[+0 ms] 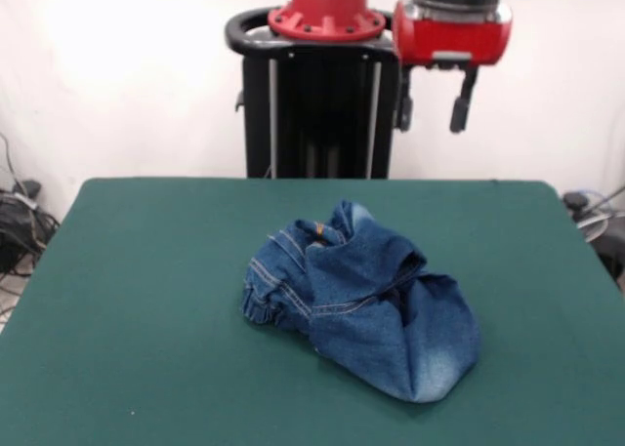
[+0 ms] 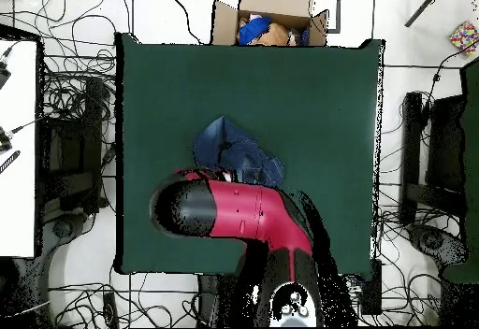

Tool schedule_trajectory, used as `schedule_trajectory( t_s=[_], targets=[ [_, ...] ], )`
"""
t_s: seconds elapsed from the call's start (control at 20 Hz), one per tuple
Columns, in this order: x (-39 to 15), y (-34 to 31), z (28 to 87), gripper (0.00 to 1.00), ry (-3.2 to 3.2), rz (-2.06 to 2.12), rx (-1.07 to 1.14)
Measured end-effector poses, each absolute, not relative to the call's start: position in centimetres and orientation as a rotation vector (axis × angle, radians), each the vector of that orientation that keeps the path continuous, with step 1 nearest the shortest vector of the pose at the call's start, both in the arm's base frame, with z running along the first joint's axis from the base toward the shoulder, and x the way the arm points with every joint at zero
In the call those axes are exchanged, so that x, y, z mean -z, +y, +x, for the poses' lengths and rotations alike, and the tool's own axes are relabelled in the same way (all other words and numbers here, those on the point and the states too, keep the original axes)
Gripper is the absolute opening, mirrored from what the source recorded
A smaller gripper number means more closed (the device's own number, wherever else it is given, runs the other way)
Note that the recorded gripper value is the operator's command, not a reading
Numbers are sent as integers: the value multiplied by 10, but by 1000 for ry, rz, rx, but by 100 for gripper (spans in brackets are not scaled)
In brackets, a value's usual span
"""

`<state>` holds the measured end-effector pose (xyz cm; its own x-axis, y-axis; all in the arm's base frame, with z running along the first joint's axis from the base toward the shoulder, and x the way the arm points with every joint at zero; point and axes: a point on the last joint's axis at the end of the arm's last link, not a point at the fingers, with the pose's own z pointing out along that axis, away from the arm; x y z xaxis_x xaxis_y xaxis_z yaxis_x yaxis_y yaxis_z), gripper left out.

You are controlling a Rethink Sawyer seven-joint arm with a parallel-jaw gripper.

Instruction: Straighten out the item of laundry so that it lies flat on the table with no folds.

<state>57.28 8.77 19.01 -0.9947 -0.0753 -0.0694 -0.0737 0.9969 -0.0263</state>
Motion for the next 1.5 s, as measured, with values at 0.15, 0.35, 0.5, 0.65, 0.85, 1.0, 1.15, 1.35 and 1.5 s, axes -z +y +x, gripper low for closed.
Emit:
schedule_trajectory(
  t_s=[0.15,0.35,0.5,0.65,0.85,1.0,1.15,1.35,1.5],
  targets=[
    [-179,88,593,100,3062,-121,29],
    [-163,88,607,100,3069,-125,23],
    [-147,88,611,100,3080,-125,19],
    [-130,85,610,100,3088,-118,13],
    [-110,76,609,100,3092,-108,9],
    [-100,67,607,100,3095,-112,13],
    [-93,56,606,100,3100,-112,6],
    [-91,42,607,100,3098,-111,2],
    [-90,33,609,100,3097,-95,-3]
  ],
)
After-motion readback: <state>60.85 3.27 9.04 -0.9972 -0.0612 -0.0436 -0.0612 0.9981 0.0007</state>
